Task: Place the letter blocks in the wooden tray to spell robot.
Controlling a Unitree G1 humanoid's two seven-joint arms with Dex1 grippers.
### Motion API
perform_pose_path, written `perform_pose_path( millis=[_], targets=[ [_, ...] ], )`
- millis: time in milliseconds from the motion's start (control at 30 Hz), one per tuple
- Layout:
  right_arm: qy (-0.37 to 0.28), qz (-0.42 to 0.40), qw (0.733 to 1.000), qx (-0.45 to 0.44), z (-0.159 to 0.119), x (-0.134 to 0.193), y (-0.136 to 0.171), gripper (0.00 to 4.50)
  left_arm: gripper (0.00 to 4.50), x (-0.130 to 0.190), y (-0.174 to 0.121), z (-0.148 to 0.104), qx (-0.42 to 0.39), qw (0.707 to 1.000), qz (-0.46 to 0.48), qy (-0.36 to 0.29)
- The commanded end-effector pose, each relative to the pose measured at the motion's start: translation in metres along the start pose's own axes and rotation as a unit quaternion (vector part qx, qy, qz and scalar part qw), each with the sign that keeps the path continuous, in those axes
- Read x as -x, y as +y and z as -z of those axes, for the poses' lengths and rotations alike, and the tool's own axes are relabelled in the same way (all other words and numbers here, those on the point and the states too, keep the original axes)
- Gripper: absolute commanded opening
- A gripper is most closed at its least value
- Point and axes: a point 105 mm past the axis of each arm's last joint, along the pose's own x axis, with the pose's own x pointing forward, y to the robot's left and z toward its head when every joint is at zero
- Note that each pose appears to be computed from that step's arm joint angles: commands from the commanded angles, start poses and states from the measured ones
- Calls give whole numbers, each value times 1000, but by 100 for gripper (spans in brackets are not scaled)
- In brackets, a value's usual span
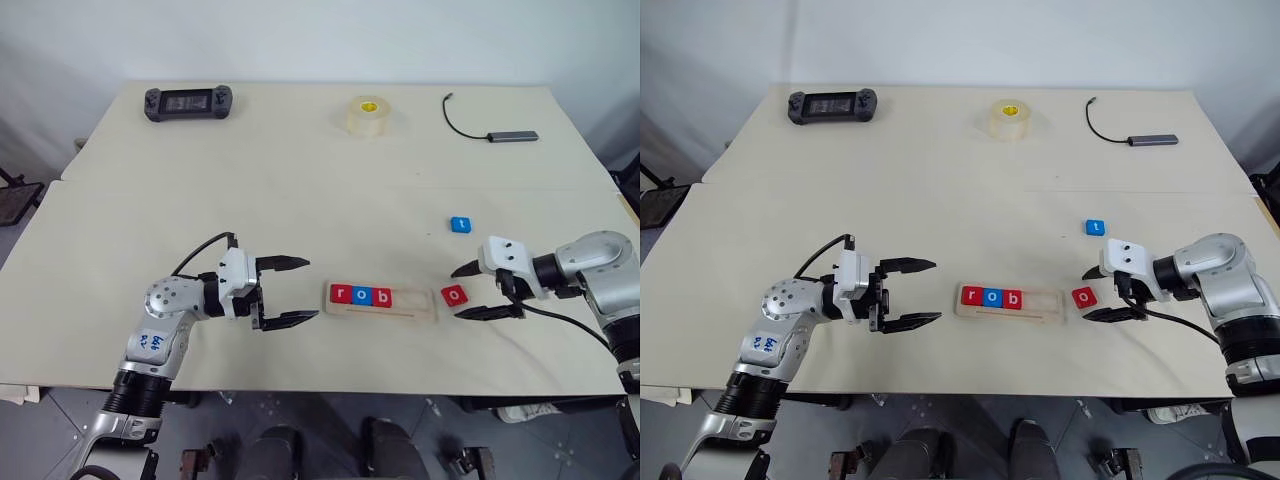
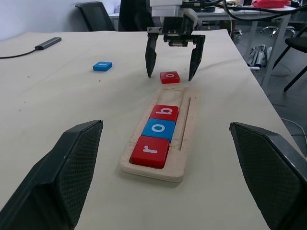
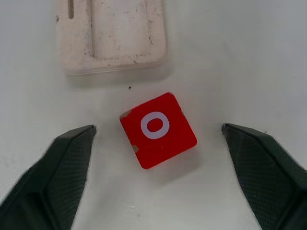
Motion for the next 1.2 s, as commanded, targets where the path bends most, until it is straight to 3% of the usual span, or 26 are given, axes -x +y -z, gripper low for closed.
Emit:
perform_pose_path(
  millis=[33,200,367,533,733,967,1200],
  targets=[
    [-2,-10,1000,-5,1,-1,1,319,450,2,-1,-8,-14,1000,-2,-4],
    [-9,-8,1000,-2,-1,0,1,146,450,2,-1,-10,-18,1000,3,-6],
    [-22,2,1000,16,-20,12,-5,144,450,1,-7,-15,-21,999,35,-21],
    [-42,-42,998,35,-57,20,7,144,450,3,-9,-17,-21,999,40,-24],
    [-59,-66,995,35,-90,-8,24,144,450,0,-12,-14,-16,999,37,-24],
    [-35,-56,997,36,-84,-34,29,144,450,0,-12,-13,-15,999,30,-24],
    [-11,-43,998,43,-68,-38,25,144,450,0,-12,-13,-15,999,26,-24]
  ],
)
